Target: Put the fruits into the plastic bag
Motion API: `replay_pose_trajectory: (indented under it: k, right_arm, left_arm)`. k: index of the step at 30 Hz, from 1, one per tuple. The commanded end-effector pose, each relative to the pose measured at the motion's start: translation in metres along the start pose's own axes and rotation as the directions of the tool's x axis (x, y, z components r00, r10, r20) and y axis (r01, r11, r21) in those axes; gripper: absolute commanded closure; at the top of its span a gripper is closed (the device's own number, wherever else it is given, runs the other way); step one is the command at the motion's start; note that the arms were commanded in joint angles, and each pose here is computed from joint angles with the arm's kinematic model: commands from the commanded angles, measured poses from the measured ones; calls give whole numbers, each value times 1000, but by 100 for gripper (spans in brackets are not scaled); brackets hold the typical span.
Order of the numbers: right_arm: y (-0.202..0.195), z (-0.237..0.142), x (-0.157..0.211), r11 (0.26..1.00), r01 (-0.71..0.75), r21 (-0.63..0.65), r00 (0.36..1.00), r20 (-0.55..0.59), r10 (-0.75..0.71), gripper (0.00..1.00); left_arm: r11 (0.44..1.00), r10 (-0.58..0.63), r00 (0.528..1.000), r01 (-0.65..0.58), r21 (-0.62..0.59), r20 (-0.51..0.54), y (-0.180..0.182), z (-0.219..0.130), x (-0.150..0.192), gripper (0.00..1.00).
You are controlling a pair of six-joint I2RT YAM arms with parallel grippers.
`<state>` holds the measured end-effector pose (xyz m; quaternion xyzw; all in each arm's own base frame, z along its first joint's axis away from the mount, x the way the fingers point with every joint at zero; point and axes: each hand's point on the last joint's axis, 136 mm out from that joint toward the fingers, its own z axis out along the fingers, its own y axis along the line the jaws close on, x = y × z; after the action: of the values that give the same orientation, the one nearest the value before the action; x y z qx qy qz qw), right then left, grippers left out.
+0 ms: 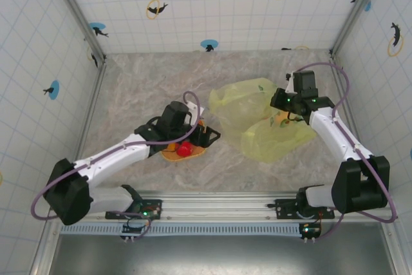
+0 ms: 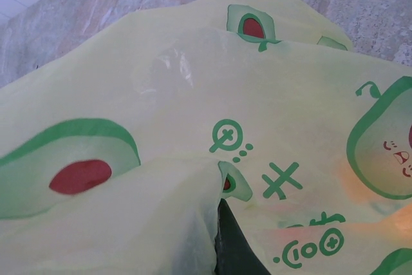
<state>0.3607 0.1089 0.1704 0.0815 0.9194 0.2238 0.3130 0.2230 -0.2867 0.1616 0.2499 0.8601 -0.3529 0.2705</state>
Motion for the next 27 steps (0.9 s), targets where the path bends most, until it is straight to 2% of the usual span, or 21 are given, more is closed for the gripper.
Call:
replay_pose_trajectory:
  k: [1,5,8,10,13,16,18,19,24,27]
  right_arm:
    - [5,-3,-3,1000,1,-27,1000,26,-1,100]
    - [5,-2,-2,1000,6,-30,1000,24,-6,100]
    - [5,-2,-2,1000,10,-29,1000,23,-9,100]
    - [4,-1,0,1000,12,-29,1000,20,-11,100]
    - [4,0,1,999,14,-31,1000,14,-14,100]
    - [4,1,2,999,18,-32,1000,11,-18,100]
    - [5,1,1,999,17,-34,1000,10,-17,100]
    - [5,2,2,999,18,-36,1000,8,-18,100]
    - [4,3,2,999,21,-34,1000,6,-20,100]
    - [4,4,2,999,23,-37,1000,3,-23,100]
  left_arm:
    - [1000,4,1000,-4,-28,-5,11,-25,-4,13]
    - [986,-73,993,87,-144,97,44,-58,-30,14]
    - [946,-127,978,169,-275,163,78,-81,-43,13]
    - [909,-144,970,209,-360,198,100,-91,-46,12]
    - [817,-193,953,287,-500,231,143,-109,-44,12]
    - [757,-221,951,306,-577,215,163,-109,-42,11]
    - [739,-260,951,308,-600,167,173,-98,-30,10]
    - [740,-258,951,308,-598,169,173,-97,-39,10]
    - [721,-315,945,297,-626,85,188,-77,-21,8]
    - [728,-344,938,296,-618,43,191,-66,-11,8]
